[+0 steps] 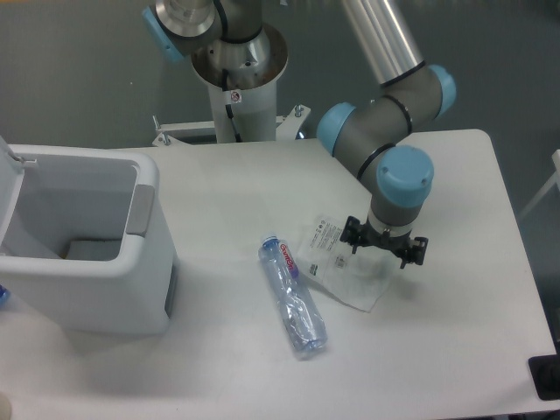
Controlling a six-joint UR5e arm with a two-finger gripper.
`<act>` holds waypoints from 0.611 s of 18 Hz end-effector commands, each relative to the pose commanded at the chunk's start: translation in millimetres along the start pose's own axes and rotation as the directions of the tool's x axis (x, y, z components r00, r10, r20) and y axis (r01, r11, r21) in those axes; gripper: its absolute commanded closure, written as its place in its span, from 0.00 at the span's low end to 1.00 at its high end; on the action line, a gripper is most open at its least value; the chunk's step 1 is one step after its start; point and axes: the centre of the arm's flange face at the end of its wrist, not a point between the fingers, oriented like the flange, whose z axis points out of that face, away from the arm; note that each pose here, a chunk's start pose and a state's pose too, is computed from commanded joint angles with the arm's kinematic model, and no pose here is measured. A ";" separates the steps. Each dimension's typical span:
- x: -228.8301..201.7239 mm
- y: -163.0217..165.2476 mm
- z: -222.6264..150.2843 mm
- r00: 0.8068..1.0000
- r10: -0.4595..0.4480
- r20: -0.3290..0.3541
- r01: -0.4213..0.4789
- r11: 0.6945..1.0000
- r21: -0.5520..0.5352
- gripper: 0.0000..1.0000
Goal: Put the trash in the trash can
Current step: 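Move the gripper over the white wrapper and lower toward it, then close the gripper on the white wrapper and lift it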
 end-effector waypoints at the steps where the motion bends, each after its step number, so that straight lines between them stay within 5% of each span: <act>1: 1.0 0.3 2.2 1.000 -0.012 -0.005 0.012 1.000 -0.001 0.00; 8: 24.3 -5.5 16.2 0.999 -0.040 -0.029 0.039 0.999 -0.023 0.04; 11: 29.6 -11.1 16.0 0.995 -0.095 -0.026 0.094 0.995 -0.023 0.49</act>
